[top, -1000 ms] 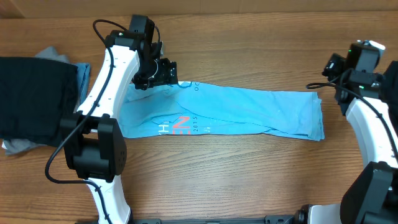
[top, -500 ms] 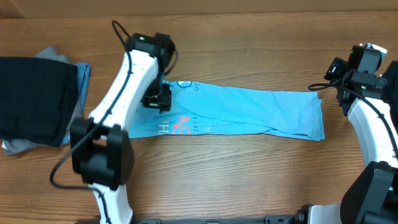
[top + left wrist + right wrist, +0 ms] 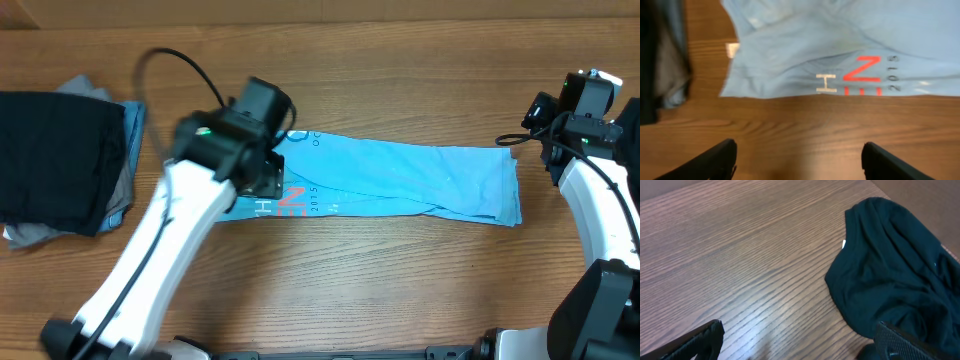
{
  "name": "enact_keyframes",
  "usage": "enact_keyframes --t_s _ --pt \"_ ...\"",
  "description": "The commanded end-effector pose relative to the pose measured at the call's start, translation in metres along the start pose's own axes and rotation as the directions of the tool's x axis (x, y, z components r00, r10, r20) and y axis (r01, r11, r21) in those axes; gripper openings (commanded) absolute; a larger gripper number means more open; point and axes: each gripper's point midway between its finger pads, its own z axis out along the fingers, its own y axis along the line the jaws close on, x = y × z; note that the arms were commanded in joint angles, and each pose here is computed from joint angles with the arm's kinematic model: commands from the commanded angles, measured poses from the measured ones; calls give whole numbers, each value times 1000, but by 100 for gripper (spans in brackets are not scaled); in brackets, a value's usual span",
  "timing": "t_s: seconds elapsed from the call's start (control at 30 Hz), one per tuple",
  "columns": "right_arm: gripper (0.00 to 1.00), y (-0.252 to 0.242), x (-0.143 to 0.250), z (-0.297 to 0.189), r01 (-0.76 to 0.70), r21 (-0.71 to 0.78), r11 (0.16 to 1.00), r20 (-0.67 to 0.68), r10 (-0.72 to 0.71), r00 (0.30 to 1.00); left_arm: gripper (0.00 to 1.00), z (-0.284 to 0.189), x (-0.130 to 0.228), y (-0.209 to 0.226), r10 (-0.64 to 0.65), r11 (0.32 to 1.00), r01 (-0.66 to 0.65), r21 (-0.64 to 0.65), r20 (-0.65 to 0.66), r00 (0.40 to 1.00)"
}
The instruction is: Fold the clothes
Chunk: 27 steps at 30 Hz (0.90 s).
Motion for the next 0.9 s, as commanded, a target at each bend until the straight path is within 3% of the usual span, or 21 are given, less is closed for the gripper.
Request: enact_keyframes --t_s 0.0,0.4,0.57,0.87 --pt "100 0 -6 -3 -1 -1 1000 17 1 1000 81 49 18 -6 67 997 -69 -42 -50 996" --pt "100 0 -6 -3 0 -1 1000 17 0 1000 68 125 8 -46 322 942 -332 51 145 936" --pt "100 0 -6 -3 -1 -1 1000 17 1 1000 69 146 16 -50 416 905 -424 41 133 900" --pt "100 0 -6 -3 -1 -1 1000 17 1 1000 72 180 16 -55 437 898 -441 14 100 894"
